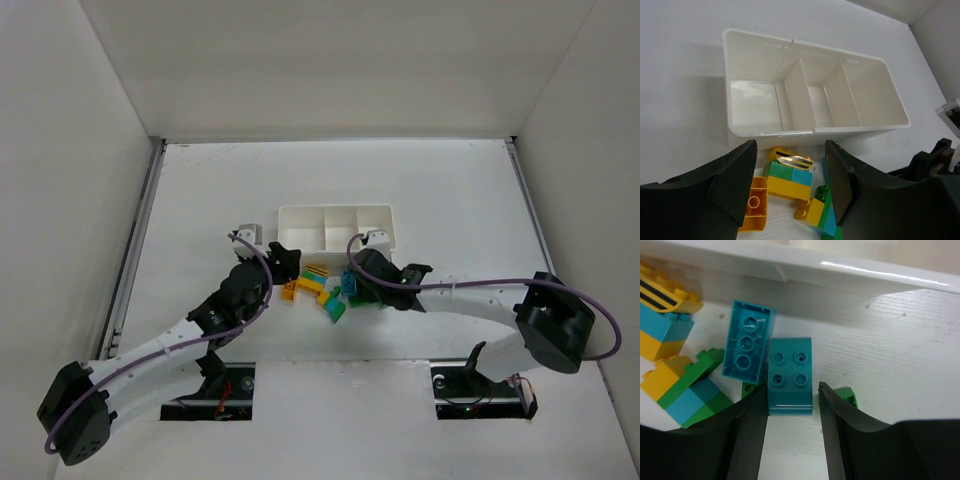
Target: Sort the legos into containers by color
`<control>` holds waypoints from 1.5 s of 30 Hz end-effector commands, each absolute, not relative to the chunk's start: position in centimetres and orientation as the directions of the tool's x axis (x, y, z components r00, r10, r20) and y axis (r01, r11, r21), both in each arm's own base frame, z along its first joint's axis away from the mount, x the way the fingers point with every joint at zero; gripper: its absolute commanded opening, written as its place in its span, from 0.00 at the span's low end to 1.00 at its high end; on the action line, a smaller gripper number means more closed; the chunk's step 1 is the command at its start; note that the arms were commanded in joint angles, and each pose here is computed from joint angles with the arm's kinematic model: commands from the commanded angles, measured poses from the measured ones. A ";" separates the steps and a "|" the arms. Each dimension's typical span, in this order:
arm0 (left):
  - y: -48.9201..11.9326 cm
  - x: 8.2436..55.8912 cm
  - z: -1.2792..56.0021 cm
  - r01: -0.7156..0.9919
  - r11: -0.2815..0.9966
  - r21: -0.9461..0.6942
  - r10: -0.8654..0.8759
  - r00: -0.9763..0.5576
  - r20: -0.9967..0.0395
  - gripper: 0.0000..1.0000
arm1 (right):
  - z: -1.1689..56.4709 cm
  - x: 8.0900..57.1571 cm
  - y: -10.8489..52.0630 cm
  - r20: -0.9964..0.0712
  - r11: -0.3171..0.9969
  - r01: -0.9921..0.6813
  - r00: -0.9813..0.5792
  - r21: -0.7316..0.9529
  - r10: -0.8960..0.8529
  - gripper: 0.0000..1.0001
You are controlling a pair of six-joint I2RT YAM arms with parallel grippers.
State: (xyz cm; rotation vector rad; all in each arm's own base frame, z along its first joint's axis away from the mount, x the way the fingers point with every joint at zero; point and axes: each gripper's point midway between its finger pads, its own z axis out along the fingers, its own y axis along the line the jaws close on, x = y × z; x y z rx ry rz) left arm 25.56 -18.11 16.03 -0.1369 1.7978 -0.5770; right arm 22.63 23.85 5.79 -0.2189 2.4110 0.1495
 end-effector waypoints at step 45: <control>-29.7 23.6 16.6 0.183 0.668 -0.721 -0.453 -0.669 -0.589 0.36 | 19.4 25.6 28.9 -0.885 0.862 -0.305 -0.367 0.405 0.286 0.21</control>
